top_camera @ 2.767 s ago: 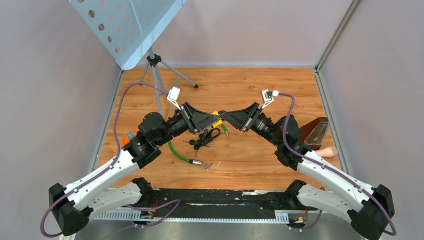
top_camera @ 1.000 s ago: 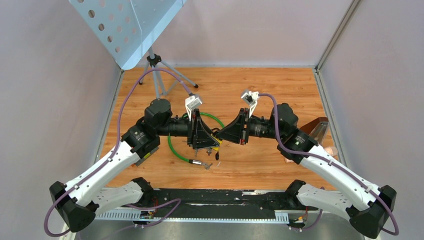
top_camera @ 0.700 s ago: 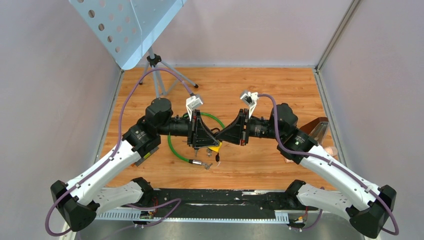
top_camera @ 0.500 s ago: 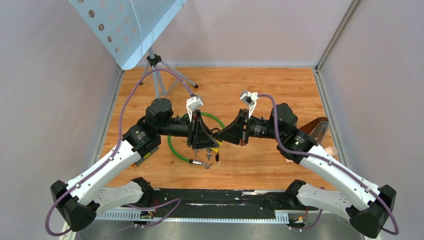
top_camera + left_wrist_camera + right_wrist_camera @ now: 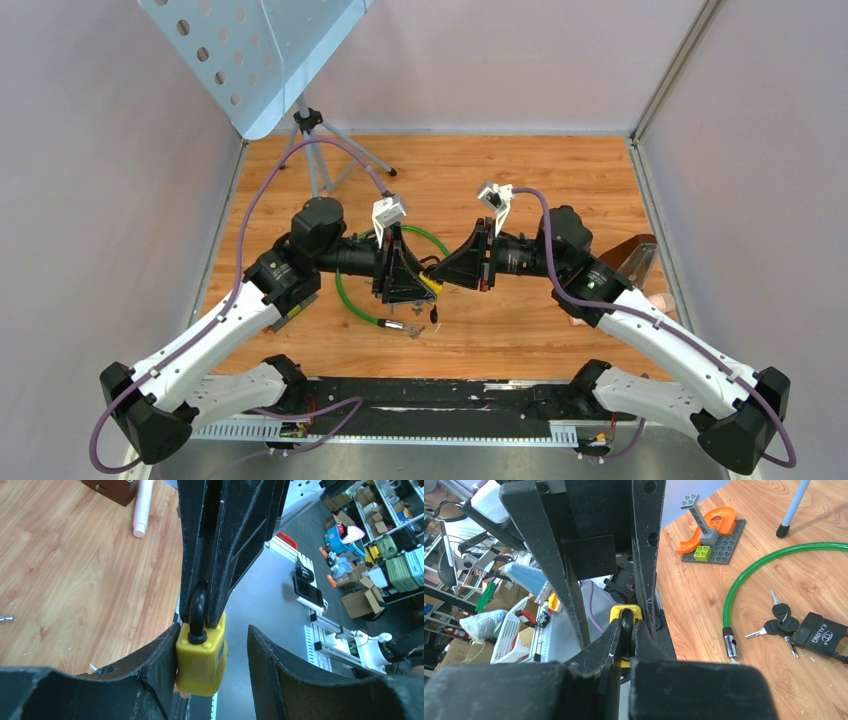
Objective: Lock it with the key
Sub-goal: Lock the lock.
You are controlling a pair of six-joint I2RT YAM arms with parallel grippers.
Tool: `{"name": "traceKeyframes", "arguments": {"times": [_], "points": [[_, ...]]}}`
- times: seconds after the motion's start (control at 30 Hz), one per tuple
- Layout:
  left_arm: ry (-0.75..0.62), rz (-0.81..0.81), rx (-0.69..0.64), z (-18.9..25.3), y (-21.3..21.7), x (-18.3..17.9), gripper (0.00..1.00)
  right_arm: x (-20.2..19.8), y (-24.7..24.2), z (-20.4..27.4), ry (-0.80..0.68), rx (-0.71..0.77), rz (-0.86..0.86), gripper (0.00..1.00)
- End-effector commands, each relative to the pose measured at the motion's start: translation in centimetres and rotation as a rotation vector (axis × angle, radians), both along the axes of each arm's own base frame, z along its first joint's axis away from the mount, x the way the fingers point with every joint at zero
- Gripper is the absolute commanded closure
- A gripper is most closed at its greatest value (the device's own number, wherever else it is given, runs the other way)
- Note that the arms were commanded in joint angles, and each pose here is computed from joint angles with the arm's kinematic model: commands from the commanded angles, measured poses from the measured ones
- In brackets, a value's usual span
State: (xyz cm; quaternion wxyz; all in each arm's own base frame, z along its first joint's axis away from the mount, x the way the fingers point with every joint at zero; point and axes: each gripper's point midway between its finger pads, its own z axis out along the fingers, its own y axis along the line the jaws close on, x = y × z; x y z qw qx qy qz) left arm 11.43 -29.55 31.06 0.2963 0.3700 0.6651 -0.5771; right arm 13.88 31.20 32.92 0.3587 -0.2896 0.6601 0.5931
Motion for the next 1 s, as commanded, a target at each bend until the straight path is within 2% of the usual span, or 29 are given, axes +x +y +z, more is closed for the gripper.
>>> {"name": "traceKeyframes", "arguments": {"times": [0.0, 0.1, 0.23, 0.33, 0.4, 0.43, 0.5, 0.57, 0.67, 0.73, 0.77, 0.87, 0.97], "points": [[-0.039, -0.038, -0.007, 0.3, 0.4, -0.8, 0.41, -0.5, 0.1, 4.4, -0.116, 0.117, 0.025, 1.0], [-0.046, -0.039, -0.008, 0.3, 0.4, -0.8, 0.42, -0.6, 0.1, 4.4, -0.114, 0.121, 0.034, 1.0], [-0.039, -0.036, -0.009, 0.3, 0.3, -0.7, 0.56, -0.7, 0.2, 4.1, -0.103, 0.12, 0.043, 1.0], [-0.035, -0.033, -0.017, 0.4, 0.1, -0.5, 0.73, -0.7, 0.3, 3.8, -0.094, 0.117, 0.046, 1.0], [-0.033, -0.03, -0.027, 0.6, 0.0, -0.5, 0.86, -0.5, 0.4, 3.7, -0.083, 0.115, 0.038, 1.0], [-0.025, -0.026, -0.03, 0.6, -0.1, -0.4, 0.97, -0.3, 0.4, 3.7, -0.075, 0.114, 0.029, 0.97], [-0.023, -0.009, -0.035, 0.7, -0.2, -0.1, 1.0, 0.2, 0.5, 3.5, -0.055, 0.108, 0.001, 0.8], [-0.024, 0.02, -0.038, 0.8, -0.2, 0.3, 1.0, 0.7, 0.5, 3.3, -0.045, 0.104, -0.027, 0.47], [-0.034, 0.117, -0.044, 1.0, -0.2, 1.8, 1.0, 1.2, 0.1, 3.0, -0.048, 0.111, -0.077, 0.11], [-0.042, 0.198, -0.073, 1.7, -0.2, 3.0, 1.0, 1.3, -0.3, 3.1, -0.069, 0.143, -0.103, 0.02], [-0.029, 0.232, -0.087, 2.0, -0.1, 3.4, 1.0, 1.2, -0.5, 3.2, -0.082, 0.165, -0.109, 0.0], [-0.054, 0.368, -0.171, 3.9, 0.2, 5.6, 1.0, 1.1, -0.8, 3.0, -0.094, 0.212, -0.122, 0.0], [-0.071, 0.439, -0.263, 5.9, 0.7, 6.4, 1.0, 1.6, -0.7, 2.2, -0.074, 0.225, -0.154, 0.01]]}}
